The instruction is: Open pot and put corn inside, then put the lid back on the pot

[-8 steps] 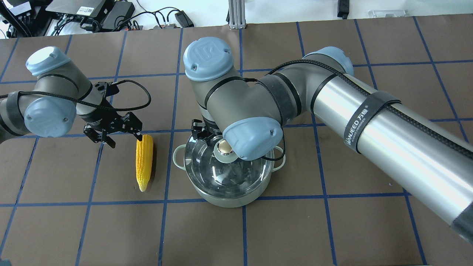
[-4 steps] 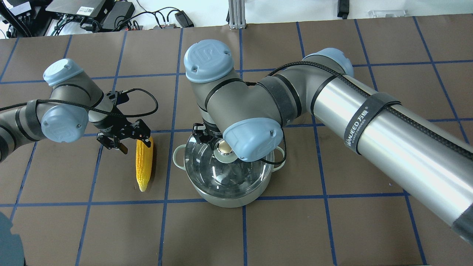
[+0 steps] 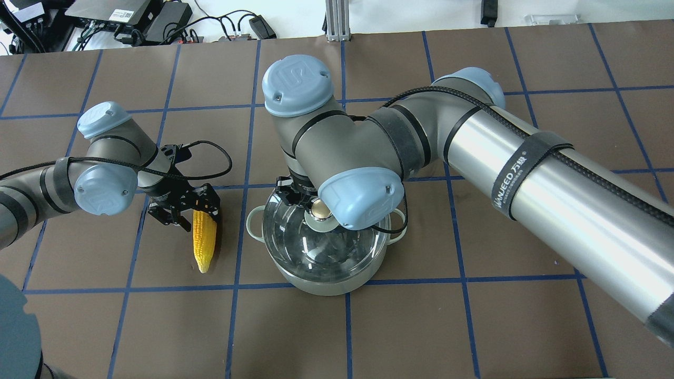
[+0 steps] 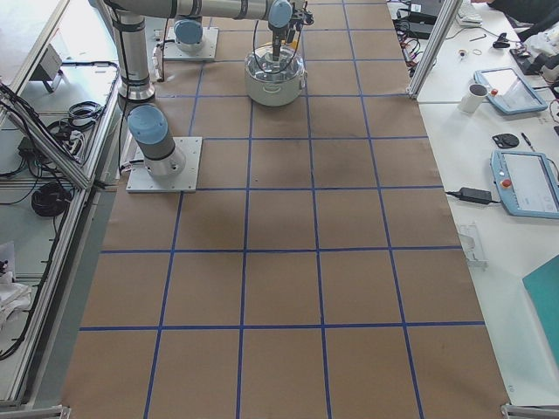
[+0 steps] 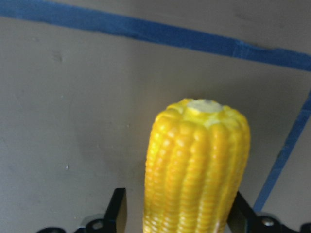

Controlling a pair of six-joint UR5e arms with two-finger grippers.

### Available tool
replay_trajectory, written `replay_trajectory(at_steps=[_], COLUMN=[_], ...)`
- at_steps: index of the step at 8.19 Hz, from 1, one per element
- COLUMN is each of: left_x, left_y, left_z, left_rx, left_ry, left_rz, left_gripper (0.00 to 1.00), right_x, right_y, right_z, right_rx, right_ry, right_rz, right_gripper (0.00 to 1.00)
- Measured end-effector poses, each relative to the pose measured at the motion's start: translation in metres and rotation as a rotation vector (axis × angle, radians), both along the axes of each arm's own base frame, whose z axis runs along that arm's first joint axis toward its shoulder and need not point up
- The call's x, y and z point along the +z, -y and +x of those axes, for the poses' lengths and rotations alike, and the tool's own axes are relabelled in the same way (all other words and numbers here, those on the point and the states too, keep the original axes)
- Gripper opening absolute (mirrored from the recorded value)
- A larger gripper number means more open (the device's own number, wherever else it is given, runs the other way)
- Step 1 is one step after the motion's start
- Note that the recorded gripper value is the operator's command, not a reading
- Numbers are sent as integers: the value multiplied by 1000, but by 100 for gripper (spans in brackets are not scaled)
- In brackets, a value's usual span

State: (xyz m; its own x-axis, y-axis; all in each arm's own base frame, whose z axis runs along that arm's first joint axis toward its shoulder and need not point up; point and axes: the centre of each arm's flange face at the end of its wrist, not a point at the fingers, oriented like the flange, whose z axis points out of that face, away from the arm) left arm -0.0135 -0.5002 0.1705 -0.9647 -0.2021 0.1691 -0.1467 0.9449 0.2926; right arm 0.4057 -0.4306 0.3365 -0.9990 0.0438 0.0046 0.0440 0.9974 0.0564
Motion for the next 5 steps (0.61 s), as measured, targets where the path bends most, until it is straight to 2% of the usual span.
replay_trajectory(at_steps=[1,2,4,5], left_x=[-1,-1,1,6], left_y=[0,0,0,0], left_z=[0,0,-1,-1], left_rx=[24,56,103,111], left_ry=[5,13,26,30], left_rz=[6,12,20,16], left_gripper=[13,7,0,0], right_x=[2,6,29,50], right_y=[0,1,-4,-8], right_z=[0,0,-4,-14], right_rx=[-1,-2,-1,0], right_ry=[2,6,21,27], right_rz=[-4,-11,-37,-48], right_gripper=[0,0,0,0])
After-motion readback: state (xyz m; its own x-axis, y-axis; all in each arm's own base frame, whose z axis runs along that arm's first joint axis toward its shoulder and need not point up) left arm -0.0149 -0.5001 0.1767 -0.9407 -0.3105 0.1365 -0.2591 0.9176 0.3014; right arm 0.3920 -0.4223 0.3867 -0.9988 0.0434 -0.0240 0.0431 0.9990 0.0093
